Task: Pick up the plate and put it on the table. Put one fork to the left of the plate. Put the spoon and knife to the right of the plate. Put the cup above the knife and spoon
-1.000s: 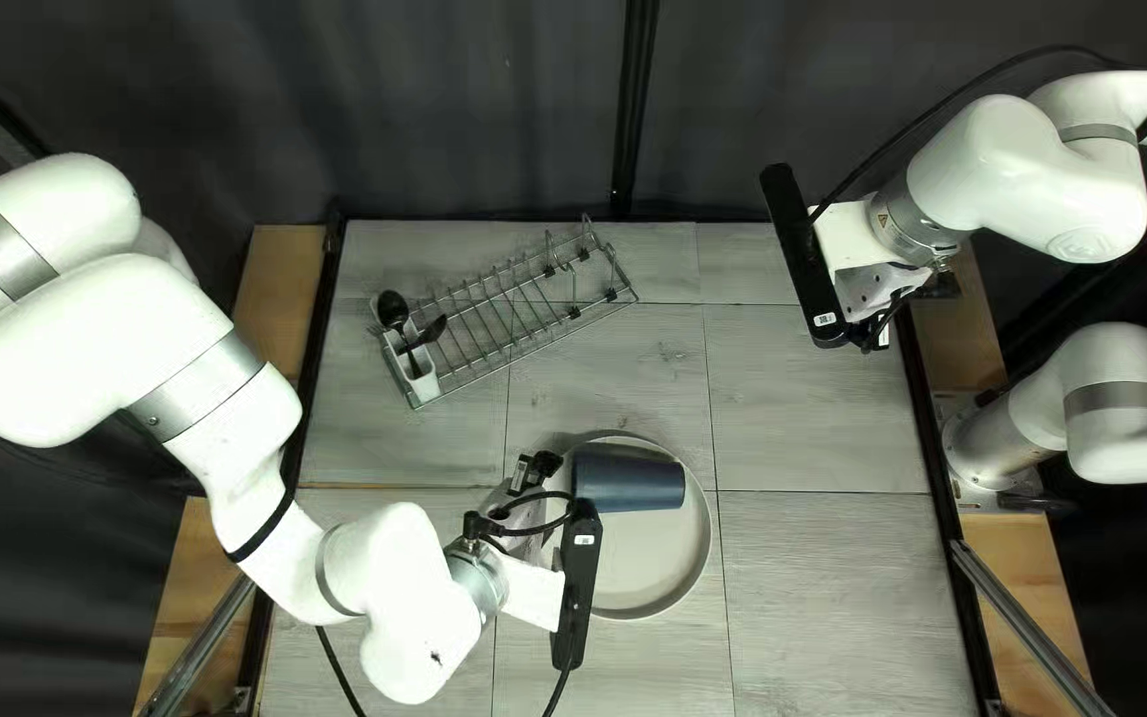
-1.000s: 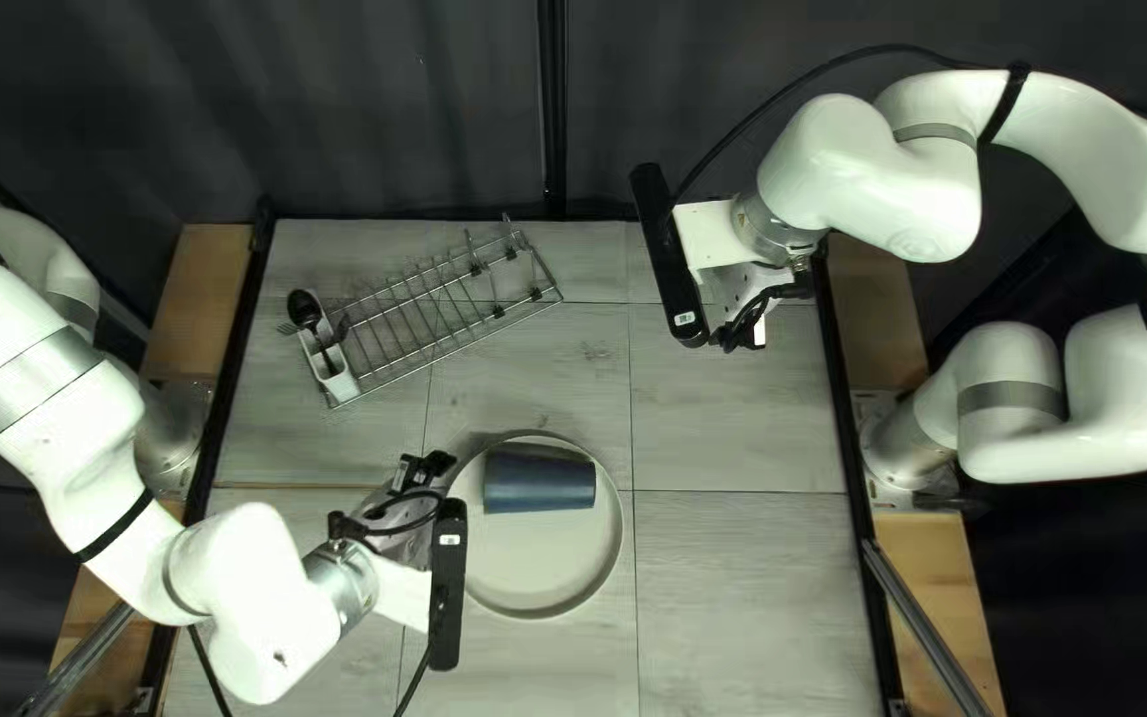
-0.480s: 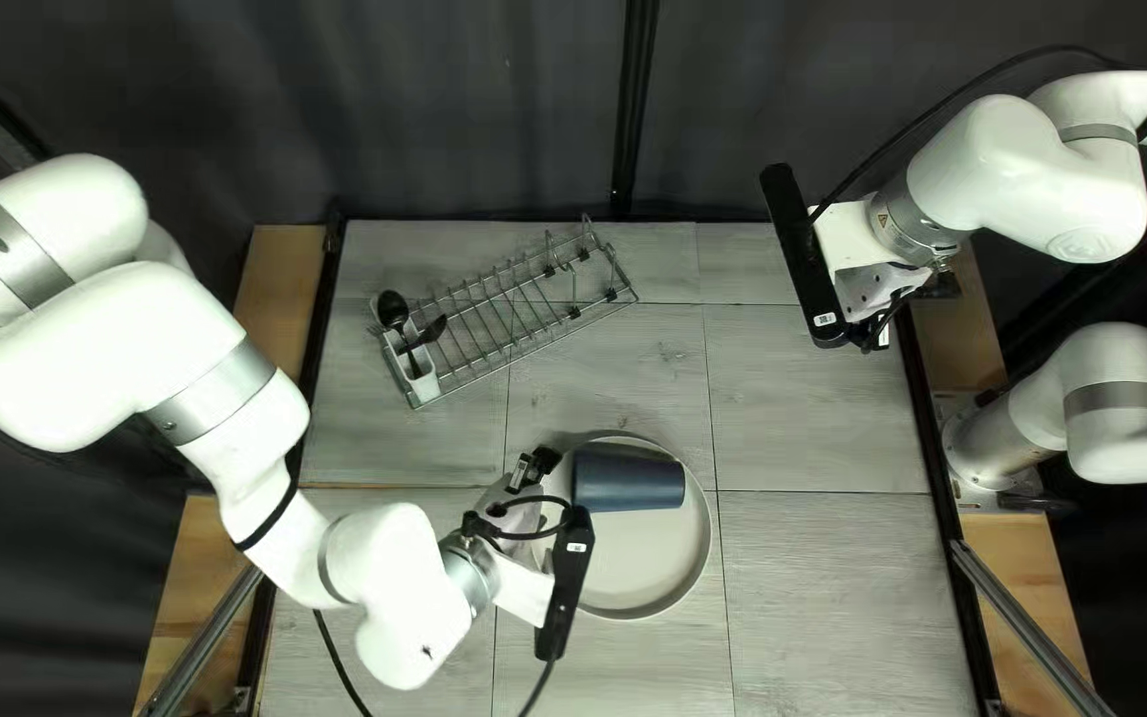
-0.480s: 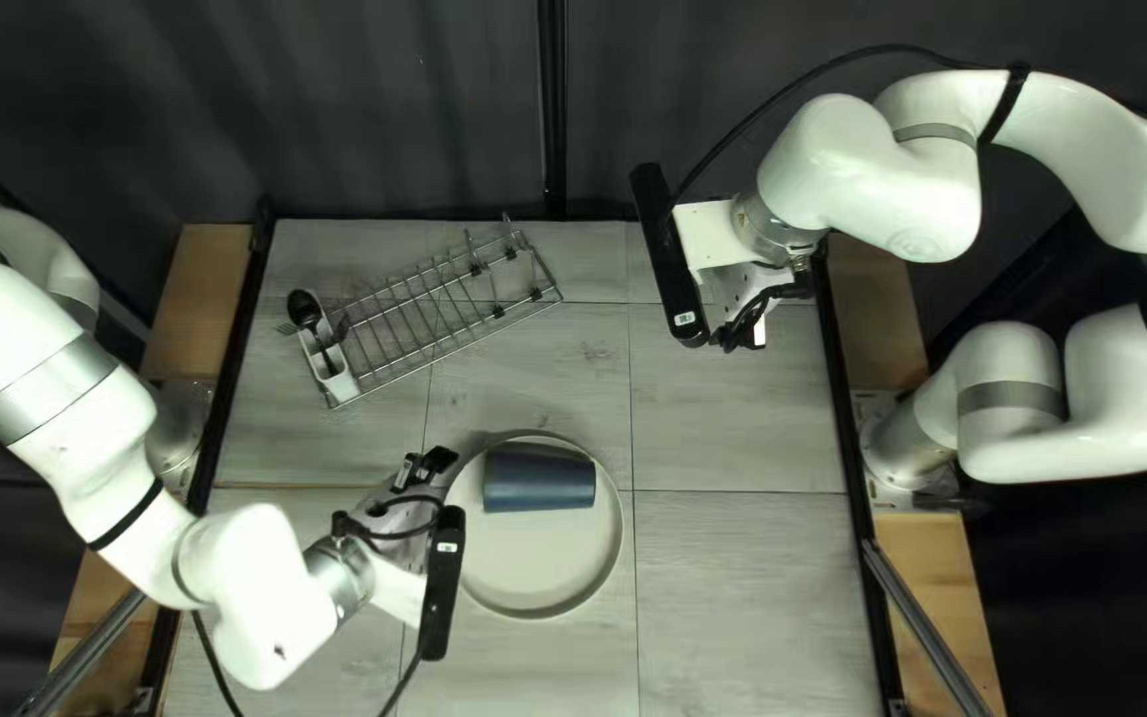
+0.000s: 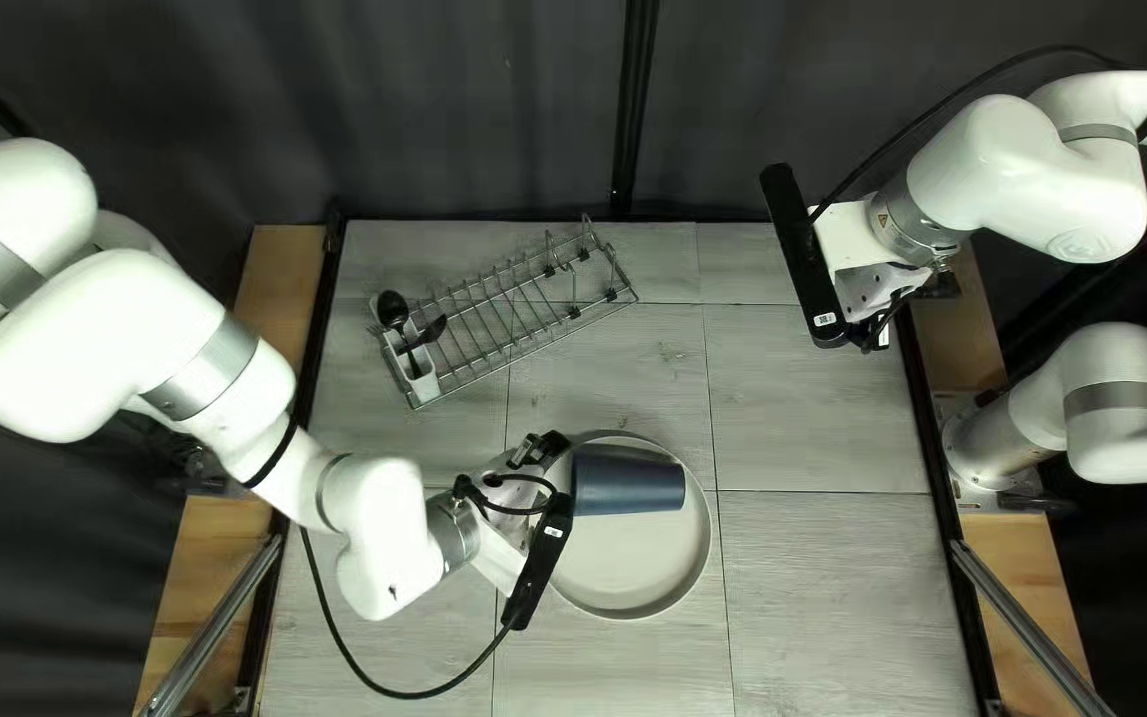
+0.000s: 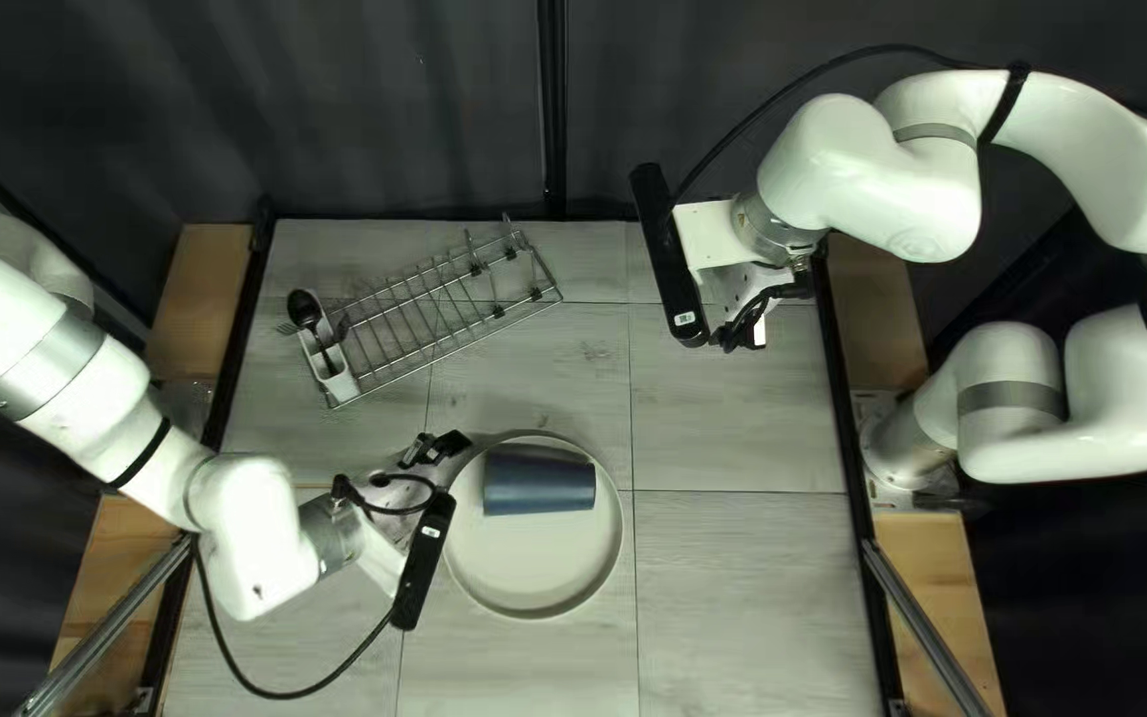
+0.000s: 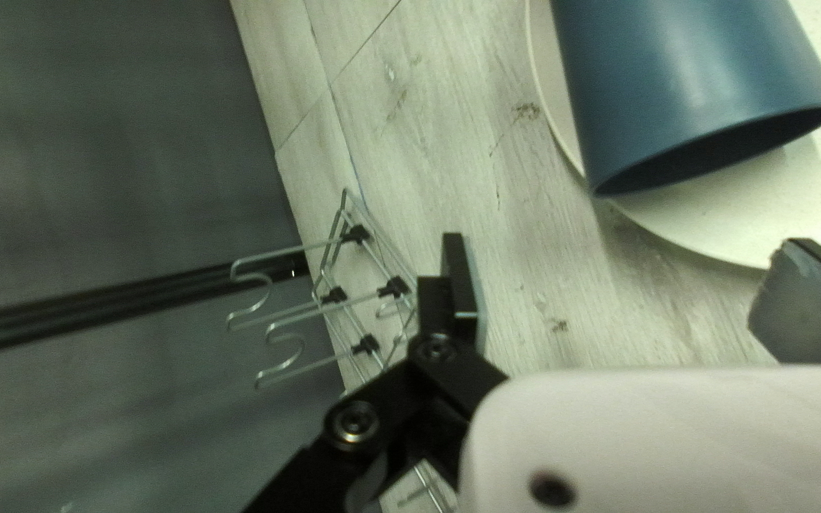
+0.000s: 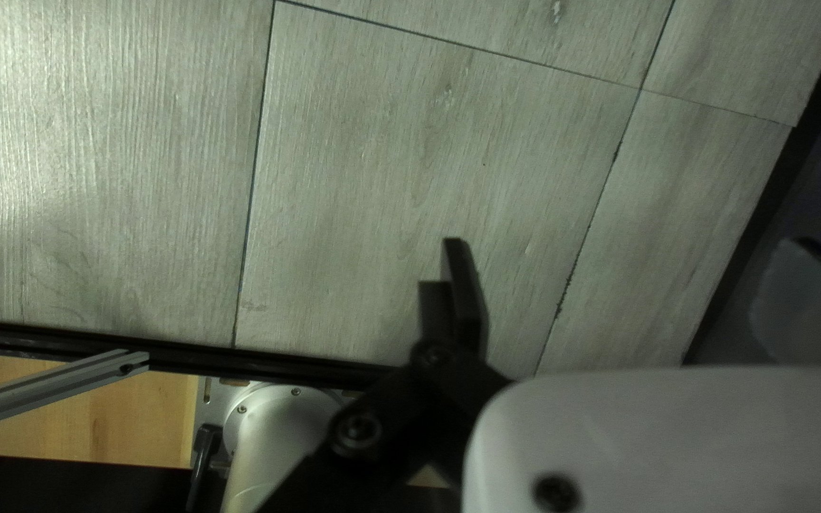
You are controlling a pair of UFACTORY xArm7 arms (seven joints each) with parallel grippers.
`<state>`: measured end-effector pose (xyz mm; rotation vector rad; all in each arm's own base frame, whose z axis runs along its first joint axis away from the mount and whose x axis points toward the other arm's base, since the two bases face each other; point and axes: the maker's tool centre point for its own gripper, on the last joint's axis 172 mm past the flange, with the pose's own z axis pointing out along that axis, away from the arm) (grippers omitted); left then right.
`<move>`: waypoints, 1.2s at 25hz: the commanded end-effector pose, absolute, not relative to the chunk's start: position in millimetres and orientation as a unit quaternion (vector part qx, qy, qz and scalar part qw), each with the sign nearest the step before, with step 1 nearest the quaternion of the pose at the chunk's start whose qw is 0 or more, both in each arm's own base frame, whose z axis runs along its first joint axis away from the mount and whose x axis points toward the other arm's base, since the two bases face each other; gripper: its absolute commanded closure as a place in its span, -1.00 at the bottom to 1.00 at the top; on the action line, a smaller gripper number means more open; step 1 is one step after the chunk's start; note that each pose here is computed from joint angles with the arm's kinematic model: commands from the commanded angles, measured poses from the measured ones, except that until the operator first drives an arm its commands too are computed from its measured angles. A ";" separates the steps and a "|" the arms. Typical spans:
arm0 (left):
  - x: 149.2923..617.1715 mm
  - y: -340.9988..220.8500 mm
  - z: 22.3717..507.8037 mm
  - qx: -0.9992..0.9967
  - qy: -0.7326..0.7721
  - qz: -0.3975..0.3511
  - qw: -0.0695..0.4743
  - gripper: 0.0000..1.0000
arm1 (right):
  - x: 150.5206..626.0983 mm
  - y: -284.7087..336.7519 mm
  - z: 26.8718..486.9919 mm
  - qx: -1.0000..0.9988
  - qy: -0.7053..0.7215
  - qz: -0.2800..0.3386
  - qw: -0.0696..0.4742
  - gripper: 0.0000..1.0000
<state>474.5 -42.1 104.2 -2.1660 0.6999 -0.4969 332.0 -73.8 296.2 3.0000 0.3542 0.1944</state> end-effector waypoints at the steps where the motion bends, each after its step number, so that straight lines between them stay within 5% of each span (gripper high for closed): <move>1: 483.1 -34.0 90.4 -0.853 0.285 -0.199 0.389 -1.00 | 332.0 -73.8 296.2 0.989 0.117 0.064 0.057 -1.00; 18: 516.3 -30.8 79.0 -0.833 0.317 -0.225 0.394 -1.00 | 332.0 -73.8 296.2 0.989 0.117 0.064 0.057 -1.00; 20: 518.2 -31.2 80.5 -0.829 0.318 -0.229 0.397 -0.43 | 332.0 -73.8 296.2 0.989 0.117 0.064 0.057 -1.00; 21: 518.5 -31.4 82.3 -0.827 0.319 -0.232 0.400 0.87 | 332.0 -73.8 296.2 0.989 0.117 0.064 0.057 -1.00; 30: 520.5 -43.4 122.5 -0.807 0.309 -0.257 0.432 1.00 | 332.0 -73.8 296.2 0.989 0.117 0.064 0.057 -1.00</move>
